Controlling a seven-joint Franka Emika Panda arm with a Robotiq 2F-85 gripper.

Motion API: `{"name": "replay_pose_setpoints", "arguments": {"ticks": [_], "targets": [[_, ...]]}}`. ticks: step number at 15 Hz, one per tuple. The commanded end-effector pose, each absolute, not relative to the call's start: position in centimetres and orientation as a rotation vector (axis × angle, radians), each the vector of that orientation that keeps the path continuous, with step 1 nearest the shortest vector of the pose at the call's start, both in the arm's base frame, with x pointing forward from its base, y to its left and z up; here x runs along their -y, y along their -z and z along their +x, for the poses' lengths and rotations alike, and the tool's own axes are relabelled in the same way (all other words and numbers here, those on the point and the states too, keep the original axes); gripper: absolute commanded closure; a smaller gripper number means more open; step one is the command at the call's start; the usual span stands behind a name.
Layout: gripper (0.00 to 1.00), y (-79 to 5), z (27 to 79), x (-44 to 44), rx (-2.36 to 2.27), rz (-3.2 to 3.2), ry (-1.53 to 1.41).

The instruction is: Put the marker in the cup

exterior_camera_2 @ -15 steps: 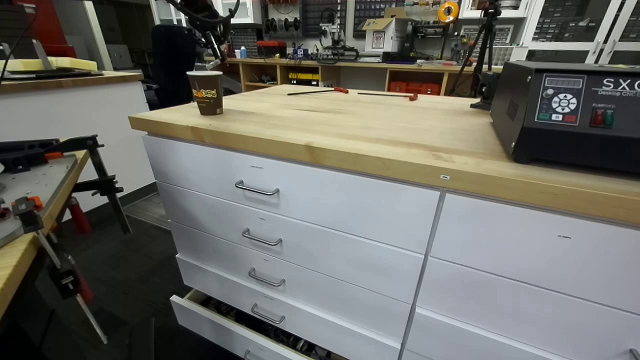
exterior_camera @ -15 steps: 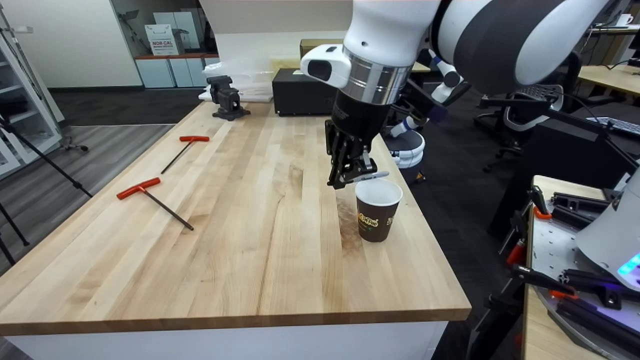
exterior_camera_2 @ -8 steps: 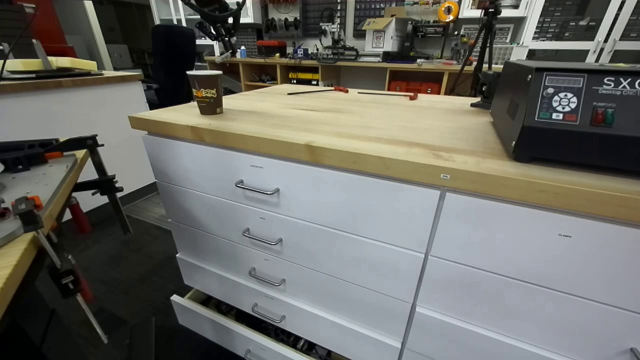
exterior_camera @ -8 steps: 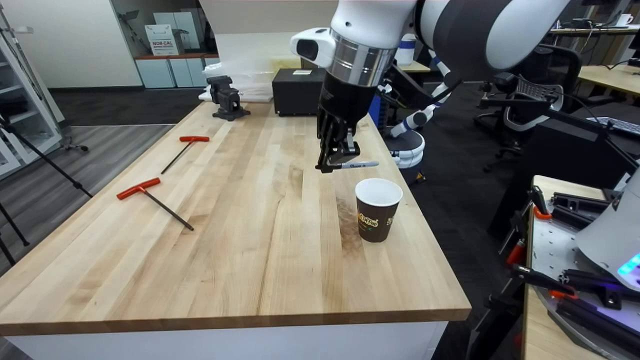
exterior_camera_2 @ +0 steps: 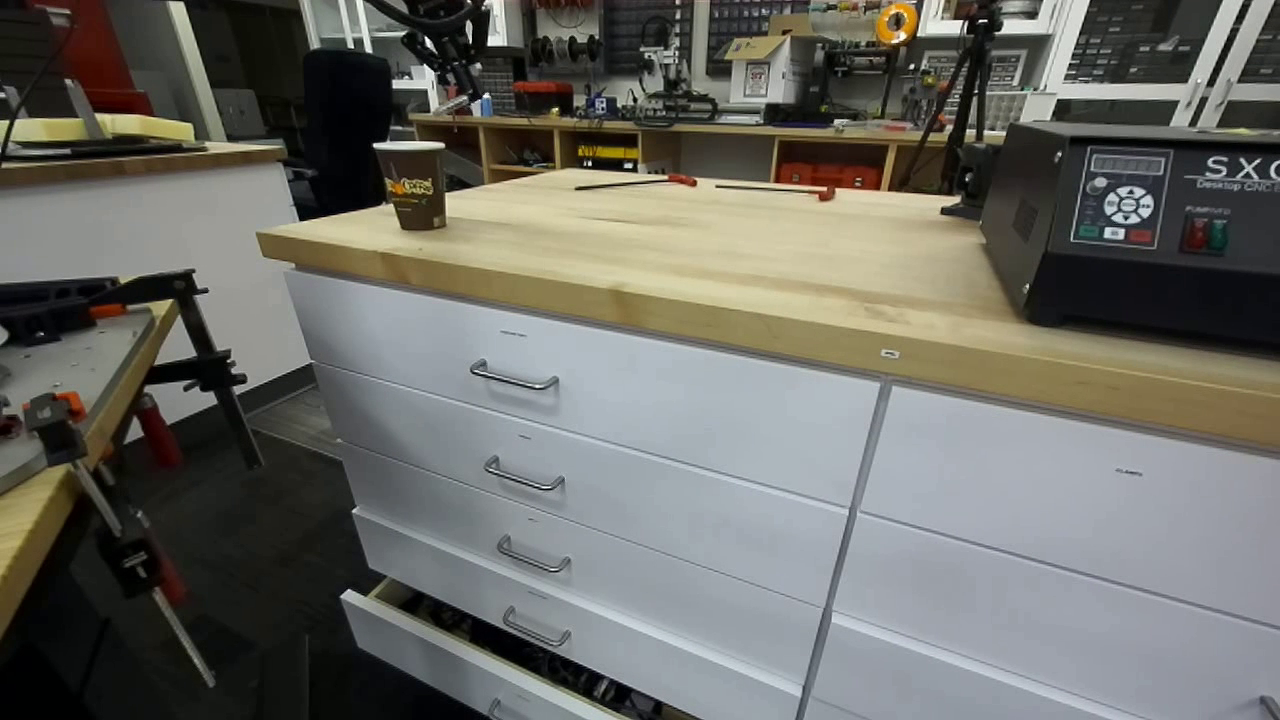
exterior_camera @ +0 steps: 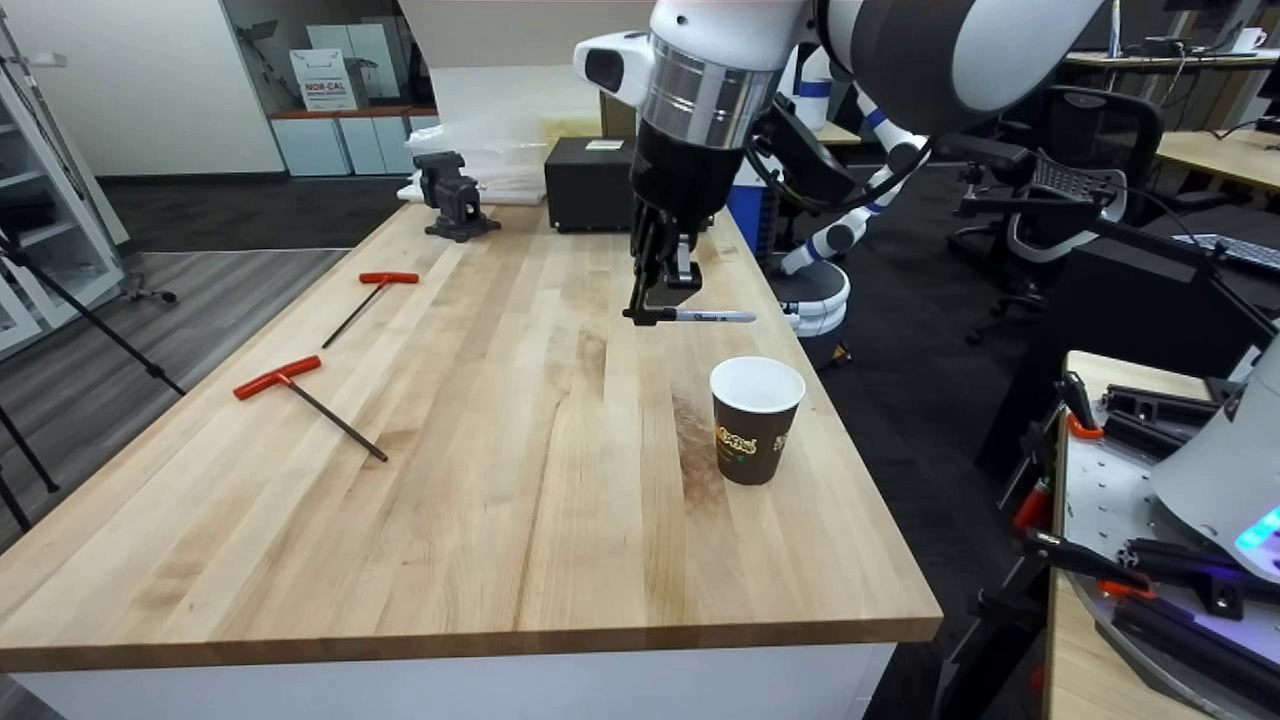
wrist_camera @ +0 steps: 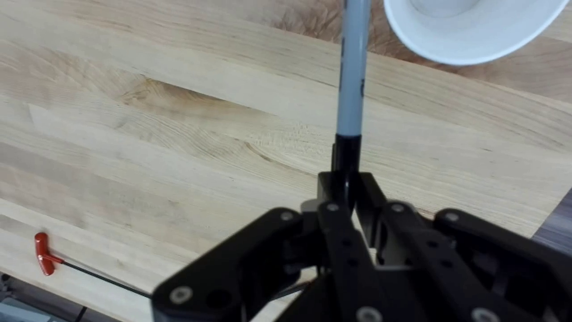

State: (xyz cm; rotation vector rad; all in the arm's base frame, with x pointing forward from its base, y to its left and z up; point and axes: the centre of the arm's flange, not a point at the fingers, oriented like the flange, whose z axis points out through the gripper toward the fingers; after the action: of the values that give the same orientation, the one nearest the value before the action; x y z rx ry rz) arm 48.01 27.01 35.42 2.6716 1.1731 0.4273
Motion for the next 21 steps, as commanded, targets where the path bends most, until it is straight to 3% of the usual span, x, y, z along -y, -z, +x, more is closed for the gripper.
{"name": "replay_pose_setpoints", "arguments": {"ticks": [1,21], "targets": [[0.95,-36.6,47.3,-27.4,-1.081,2.685,-0.401],[0.95,-39.6,44.6,-25.5,-0.825,2.774,-0.553]]}}
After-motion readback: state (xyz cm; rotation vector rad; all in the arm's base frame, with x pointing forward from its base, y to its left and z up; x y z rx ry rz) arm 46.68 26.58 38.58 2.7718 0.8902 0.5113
